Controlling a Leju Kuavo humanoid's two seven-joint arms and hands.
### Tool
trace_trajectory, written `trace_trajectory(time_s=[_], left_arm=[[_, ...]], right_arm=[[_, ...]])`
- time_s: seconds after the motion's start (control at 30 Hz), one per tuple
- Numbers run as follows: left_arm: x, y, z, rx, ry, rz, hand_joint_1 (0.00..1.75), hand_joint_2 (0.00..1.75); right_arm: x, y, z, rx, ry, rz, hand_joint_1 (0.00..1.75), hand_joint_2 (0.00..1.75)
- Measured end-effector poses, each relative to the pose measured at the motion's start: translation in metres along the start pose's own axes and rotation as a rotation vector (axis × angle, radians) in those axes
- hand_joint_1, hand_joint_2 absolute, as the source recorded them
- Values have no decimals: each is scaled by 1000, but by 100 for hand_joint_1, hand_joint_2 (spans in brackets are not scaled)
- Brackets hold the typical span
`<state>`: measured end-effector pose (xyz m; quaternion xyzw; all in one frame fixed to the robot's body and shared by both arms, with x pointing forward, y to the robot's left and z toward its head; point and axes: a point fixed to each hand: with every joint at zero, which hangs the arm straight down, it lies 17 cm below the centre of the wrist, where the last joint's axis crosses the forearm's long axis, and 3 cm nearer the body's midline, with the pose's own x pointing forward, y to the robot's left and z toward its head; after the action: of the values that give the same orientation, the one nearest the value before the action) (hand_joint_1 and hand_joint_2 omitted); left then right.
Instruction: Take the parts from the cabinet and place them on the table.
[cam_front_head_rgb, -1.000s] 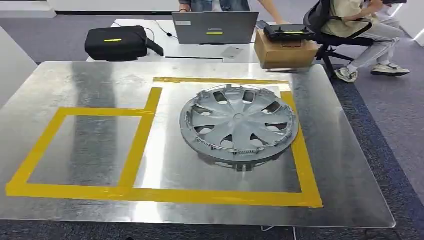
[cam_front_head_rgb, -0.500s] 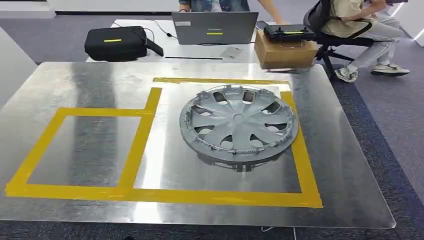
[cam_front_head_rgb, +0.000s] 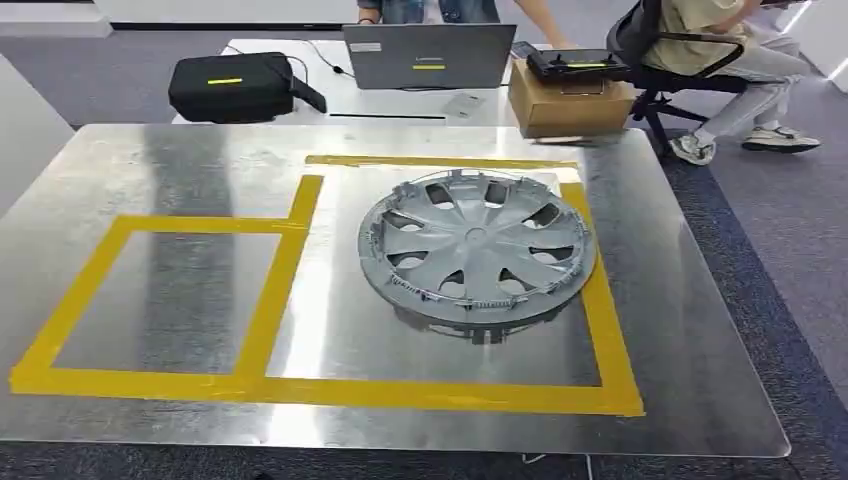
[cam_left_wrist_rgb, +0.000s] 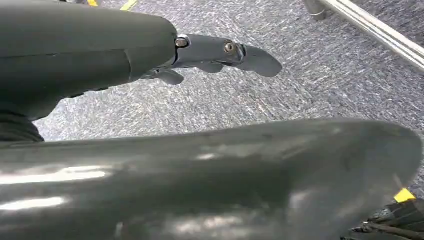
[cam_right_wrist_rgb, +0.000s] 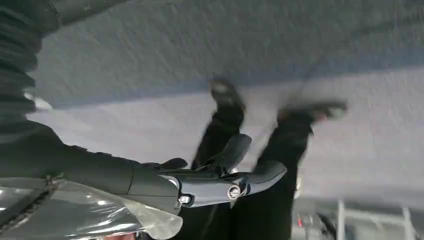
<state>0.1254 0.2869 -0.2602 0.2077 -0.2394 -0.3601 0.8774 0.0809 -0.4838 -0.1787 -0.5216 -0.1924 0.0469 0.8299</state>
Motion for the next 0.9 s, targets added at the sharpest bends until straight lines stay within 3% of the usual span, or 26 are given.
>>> trace_trajectory(time_s=[0.17, 0.37, 0.5, 0.8, 0.9], left_arm=[[0, 0, 0, -2, -2, -5, 0, 0], [7, -7, 0, -41, -18, -53, 0, 0], [19, -12, -1, -67, -45, -92, 0, 0], [32, -19, 1, -86, -67, -99, 0, 0], [35, -21, 2, -93, -70, -91, 0, 0]], right_arm=[[4, 29, 16, 81, 11, -30, 0, 175], [-1, 94, 55, 329, 160, -160, 0, 175], [14, 124, 81, 459, 144, -204, 0, 175], [37, 154, 108, 633, 100, -244, 0, 175], [44, 170, 127, 752, 108, -285, 0, 175]])
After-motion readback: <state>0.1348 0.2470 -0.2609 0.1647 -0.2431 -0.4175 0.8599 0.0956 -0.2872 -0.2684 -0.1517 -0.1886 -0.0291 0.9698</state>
